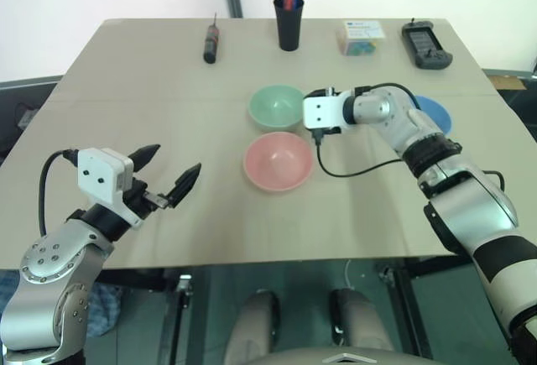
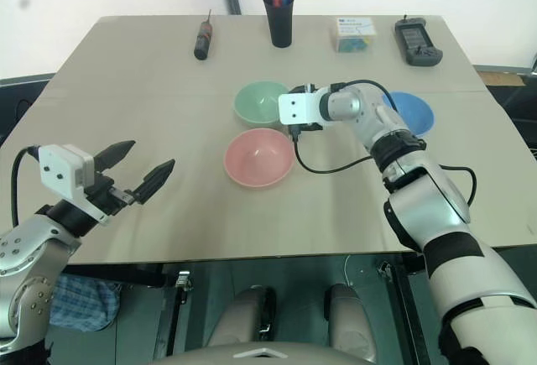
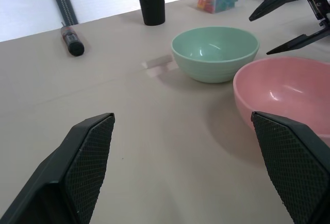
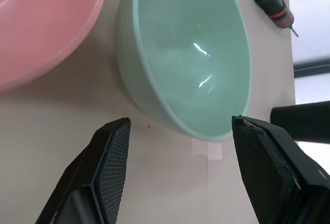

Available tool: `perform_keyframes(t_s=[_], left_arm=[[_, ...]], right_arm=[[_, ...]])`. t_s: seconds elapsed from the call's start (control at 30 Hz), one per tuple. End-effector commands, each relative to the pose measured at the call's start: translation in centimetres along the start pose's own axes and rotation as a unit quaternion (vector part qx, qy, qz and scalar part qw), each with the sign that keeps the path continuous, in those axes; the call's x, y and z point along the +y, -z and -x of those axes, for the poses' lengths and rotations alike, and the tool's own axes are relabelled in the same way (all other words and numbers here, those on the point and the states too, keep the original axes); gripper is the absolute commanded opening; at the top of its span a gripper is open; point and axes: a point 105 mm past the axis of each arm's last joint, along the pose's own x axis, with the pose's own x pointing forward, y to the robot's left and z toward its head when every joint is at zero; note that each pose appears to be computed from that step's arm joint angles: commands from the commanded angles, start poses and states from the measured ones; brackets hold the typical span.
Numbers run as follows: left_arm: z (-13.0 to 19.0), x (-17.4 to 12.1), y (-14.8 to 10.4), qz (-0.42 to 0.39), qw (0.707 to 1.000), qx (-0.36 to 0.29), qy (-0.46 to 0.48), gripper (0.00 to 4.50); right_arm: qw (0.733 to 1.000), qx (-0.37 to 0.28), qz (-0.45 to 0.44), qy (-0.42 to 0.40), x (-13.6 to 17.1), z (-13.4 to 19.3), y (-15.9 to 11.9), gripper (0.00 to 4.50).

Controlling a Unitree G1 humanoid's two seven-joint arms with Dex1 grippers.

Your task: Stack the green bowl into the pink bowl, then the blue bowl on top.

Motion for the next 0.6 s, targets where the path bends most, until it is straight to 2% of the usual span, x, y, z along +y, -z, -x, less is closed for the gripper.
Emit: perform_keyframes(t_s=[0.03,0.33,0.6], left_arm=[[-0.1,0.0,-1.4,-0.022,1.0,-0.018,0.004,4.48],[-0.4,-0.1,-1.4,-0.021,1.0,-0.017,0.011,4.48],[-0.8,-0.3,-1.4,-0.018,0.999,-0.018,0.02,4.48]], right_arm=[[0.999,-0.012,0.044,0.015,-1.5,-0.1,-1.5,3.29],[0.997,-0.046,0.059,-0.002,-0.5,-1.6,-3.8,3.29],[0.997,-0.058,0.056,-0.003,-0.2,-2.3,-4.8,3.29]])
